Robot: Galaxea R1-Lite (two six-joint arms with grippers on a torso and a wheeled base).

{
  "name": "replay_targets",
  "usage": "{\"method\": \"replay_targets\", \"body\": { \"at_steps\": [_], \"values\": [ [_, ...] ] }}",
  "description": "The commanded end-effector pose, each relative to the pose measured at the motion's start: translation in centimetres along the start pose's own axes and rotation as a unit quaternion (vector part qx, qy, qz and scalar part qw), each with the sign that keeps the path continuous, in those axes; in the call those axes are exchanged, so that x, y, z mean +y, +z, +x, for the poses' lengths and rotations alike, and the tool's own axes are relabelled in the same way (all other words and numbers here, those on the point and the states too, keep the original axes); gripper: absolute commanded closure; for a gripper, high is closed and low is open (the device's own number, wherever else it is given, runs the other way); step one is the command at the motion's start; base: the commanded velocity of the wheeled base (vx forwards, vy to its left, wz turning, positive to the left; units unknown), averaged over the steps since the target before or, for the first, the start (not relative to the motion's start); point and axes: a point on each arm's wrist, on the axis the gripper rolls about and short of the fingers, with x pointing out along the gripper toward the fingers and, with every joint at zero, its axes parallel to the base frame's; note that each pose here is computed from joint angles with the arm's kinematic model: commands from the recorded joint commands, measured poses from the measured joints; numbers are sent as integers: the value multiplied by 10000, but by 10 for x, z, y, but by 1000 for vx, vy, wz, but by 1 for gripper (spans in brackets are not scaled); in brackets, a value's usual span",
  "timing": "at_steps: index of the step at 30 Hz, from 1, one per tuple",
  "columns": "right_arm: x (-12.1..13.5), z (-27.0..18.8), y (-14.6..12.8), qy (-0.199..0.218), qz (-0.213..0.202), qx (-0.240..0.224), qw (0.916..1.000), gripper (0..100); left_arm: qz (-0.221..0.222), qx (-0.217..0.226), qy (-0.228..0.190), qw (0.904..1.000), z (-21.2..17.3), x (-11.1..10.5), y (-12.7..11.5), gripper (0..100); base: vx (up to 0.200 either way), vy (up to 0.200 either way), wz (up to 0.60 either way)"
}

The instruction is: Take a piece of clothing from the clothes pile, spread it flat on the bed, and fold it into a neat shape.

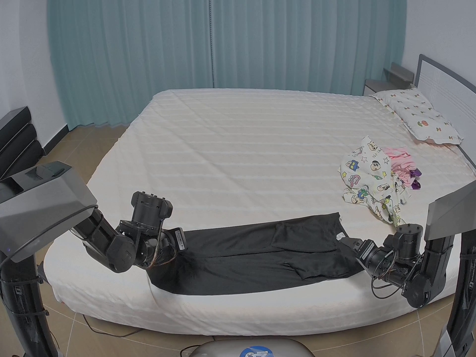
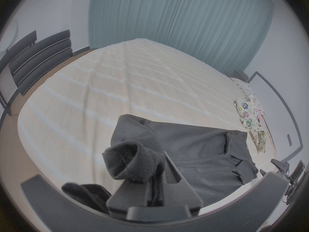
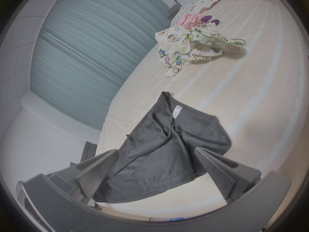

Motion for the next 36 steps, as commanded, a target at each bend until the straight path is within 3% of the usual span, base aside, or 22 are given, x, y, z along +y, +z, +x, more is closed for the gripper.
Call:
{"method": "replay_targets", "body": {
  "at_steps": [1, 9, 26, 36],
  "values": [
    [2, 0, 0, 73, -13, -42, 10000, 0, 80, -28, -108, 9999, -2, -12, 1, 100, 0, -200, 0],
    [1, 0, 0, 61, -19, -32, 10000, 0, 65, -2, -205, 9998, 1, -31, 11, 100, 0, -200, 0],
    [0, 1, -1, 43, -36, -18, 10000, 0, 194, 312, -395, 9985, 20, -82, 6, 100, 0, -200, 0],
    [-2, 2, -3, -11, -40, 25, 10000, 0, 106, 368, -428, 9984, 38, -98, 5, 100, 0, -200, 0]
  ]
}}
